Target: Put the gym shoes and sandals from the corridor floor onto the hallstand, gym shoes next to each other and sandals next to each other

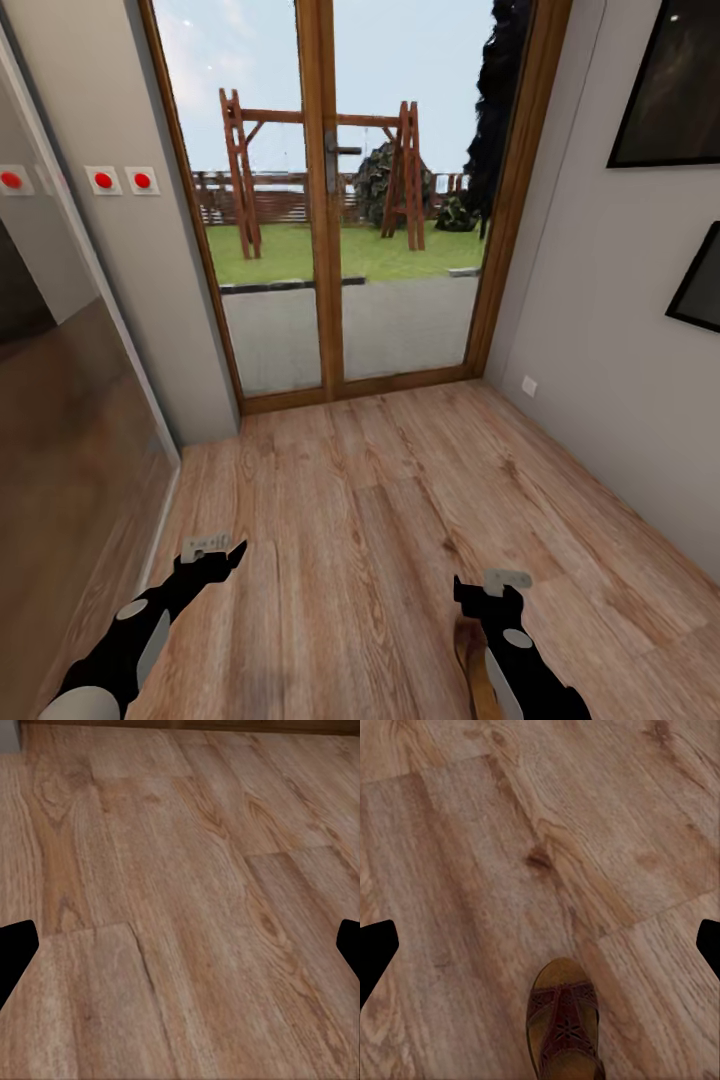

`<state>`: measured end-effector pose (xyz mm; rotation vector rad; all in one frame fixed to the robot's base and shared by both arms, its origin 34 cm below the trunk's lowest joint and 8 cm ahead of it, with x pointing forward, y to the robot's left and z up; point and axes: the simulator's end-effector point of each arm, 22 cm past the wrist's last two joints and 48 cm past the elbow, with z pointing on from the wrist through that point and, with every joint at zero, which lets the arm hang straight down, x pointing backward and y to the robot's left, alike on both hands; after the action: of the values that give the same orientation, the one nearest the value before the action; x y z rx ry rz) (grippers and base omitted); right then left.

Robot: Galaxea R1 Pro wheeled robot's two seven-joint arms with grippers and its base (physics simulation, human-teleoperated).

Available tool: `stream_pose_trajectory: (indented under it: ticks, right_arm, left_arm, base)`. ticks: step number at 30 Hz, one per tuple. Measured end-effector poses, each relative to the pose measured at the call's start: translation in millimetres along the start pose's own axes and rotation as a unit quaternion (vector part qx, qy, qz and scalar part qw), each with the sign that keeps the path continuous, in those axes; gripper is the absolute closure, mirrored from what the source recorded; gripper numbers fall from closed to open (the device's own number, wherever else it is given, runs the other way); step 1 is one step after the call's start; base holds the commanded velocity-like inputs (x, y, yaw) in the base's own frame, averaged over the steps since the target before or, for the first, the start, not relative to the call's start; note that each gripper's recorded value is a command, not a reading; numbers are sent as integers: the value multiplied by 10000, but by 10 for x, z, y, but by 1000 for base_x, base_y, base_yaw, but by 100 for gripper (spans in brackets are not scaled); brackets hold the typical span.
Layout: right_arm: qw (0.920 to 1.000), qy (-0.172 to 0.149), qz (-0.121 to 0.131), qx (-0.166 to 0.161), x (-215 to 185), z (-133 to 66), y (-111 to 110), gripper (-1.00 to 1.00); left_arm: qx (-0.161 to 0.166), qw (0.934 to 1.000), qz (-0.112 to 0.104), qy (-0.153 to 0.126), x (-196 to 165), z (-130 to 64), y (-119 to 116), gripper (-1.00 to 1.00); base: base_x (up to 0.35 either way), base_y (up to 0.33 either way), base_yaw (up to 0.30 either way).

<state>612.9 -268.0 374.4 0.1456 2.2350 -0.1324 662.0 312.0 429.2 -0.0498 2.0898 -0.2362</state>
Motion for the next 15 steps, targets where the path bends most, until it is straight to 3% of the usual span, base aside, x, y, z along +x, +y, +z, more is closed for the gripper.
stream_pose_trajectory:
  ticks: [8,15]
  right_arm:
    - [10000,3,18,-5,4,-3,22,-100]
    - [10000,12,30,-4,9,-5,34,-100]
  left_arm:
    - [95,9999,75,29,2,29,-99,-100]
    - [461,9977,467,177,44,103,-445,-100]
  base:
    - [26,0,0]
    - [5,0,0]
